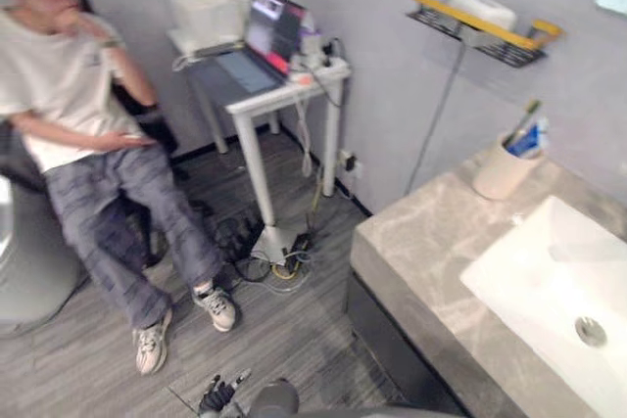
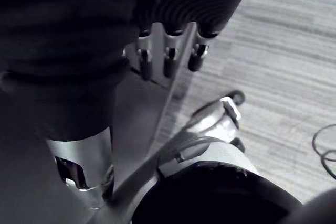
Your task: Organize washtable
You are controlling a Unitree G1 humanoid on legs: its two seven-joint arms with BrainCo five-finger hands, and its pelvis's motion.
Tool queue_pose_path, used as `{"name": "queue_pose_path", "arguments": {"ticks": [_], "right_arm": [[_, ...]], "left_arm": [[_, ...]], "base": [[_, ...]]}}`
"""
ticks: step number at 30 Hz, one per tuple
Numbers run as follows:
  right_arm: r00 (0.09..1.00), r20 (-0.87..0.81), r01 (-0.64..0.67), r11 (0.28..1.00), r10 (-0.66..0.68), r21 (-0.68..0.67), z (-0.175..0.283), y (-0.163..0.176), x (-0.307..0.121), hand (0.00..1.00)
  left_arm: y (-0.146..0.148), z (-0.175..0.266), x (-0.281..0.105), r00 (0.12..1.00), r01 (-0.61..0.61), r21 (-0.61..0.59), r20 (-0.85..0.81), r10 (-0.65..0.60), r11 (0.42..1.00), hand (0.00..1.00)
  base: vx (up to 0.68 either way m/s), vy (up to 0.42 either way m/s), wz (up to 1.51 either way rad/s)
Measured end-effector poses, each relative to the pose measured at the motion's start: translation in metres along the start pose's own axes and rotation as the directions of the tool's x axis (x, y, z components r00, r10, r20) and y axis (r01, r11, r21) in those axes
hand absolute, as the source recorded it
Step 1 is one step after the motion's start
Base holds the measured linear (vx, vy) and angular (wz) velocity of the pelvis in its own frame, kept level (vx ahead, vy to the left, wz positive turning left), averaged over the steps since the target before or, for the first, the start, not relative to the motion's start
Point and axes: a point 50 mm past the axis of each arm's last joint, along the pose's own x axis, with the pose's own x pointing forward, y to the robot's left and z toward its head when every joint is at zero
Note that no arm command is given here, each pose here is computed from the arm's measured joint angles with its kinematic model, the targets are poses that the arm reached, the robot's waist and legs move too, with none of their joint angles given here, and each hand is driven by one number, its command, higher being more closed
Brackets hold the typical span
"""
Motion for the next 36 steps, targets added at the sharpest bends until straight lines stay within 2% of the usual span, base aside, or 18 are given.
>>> {"name": "queue_pose_path", "arguments": {"ticks": [3,5,7,9,11,12,17,23,29,32,33,35,36], "right_arm": [[1.0,0.016,0.003,1.0,-0.003,-0.011,0.005,0.001,0.001,0.0],[0.999,0.041,-0.01,1.0,0.01,-0.012,0.013,0.007,0.004,0.0],[0.999,0.052,-0.008,0.999,0.01,-0.034,0.017,0.005,0.004,0.0],[0.999,0.037,-0.033,0.998,0.035,-0.058,0.024,0.015,0.009,0.0],[0.999,0.02,-0.043,0.998,0.044,-0.042,0.02,0.021,0.009,0.0],[0.998,0.044,-0.032,0.999,0.033,-0.035,0.028,0.012,0.01,0.0],[0.998,0.047,-0.048,0.999,0.048,-0.003,0.031,0.017,0.011,0.0],[0.998,0.035,-0.047,0.999,0.047,-0.002,0.029,0.019,0.011,0.0],[0.997,0.055,-0.045,0.999,0.045,0.011,0.034,0.016,0.011,0.0],[0.997,0.065,-0.046,0.998,0.044,0.04,0.036,0.016,0.011,0.0],[0.998,0.026,-0.059,0.996,0.057,0.06,0.021,0.025,0.009,0.0],[0.997,0.059,-0.051,0.994,0.046,0.093,0.027,0.013,0.008,0.0],[0.999,0.023,-0.041,0.996,0.04,0.079,0.023,0.015,0.009,0.0]], "left_arm": [[-0.007,0.002,0.002,0.999,0.034,0.055,0.0,-0.034,0.998,0.0],[-0.013,0.015,0.006,0.998,0.046,0.048,0.029,-0.048,0.998,0.0],[-0.014,0.012,0.007,0.998,0.066,0.122,0.003,-0.067,0.99,0.0],[-0.019,0.018,0.009,0.994,0.108,0.285,-0.011,-0.109,0.952,0.0],[-0.013,0.025,0.011,0.995,0.102,0.319,-0.016,-0.102,0.942,0.0],[-0.011,0.015,0.01,0.993,0.119,0.373,-0.065,-0.102,0.92,0.0],[-0.01,0.006,0.009,0.984,0.164,0.42,-0.131,-0.12,0.892,0.0],[-0.021,0.002,0.008,0.975,0.213,0.468,-0.153,-0.159,0.857,0.0],[-0.021,0.0,0.007,0.975,0.214,0.459,-0.154,-0.161,0.862,0.0],[-0.019,-0.002,0.006,0.981,0.18,0.354,-0.131,-0.141,0.918,0.0],[-0.008,0.008,0.007,0.989,0.137,0.307,-0.09,-0.115,0.942,0.0],[-0.004,0.004,0.006,0.991,0.121,0.26,-0.087,-0.102,0.958,0.0],[-0.003,0.007,0.006,0.994,0.102,0.172,-0.067,-0.092,0.98,0.0]], "base": [[-0.08,0.019,1.61],[-0.09,0.073,1.71],[-0.1,0.121,1.71],[-0.12,0.154,2.28],[-0.07,0.138,1.68],[-0.02,0.151,1.05],[-0.02,0.114,0.88],[-0.07,-0.041,0.91],[-0.07,-0.033,1.25],[-0.03,-0.042,1.01],[0.05,-0.107,0.89],[0.05,-0.06,0.67],[0.0,0.03,0.8]]}}
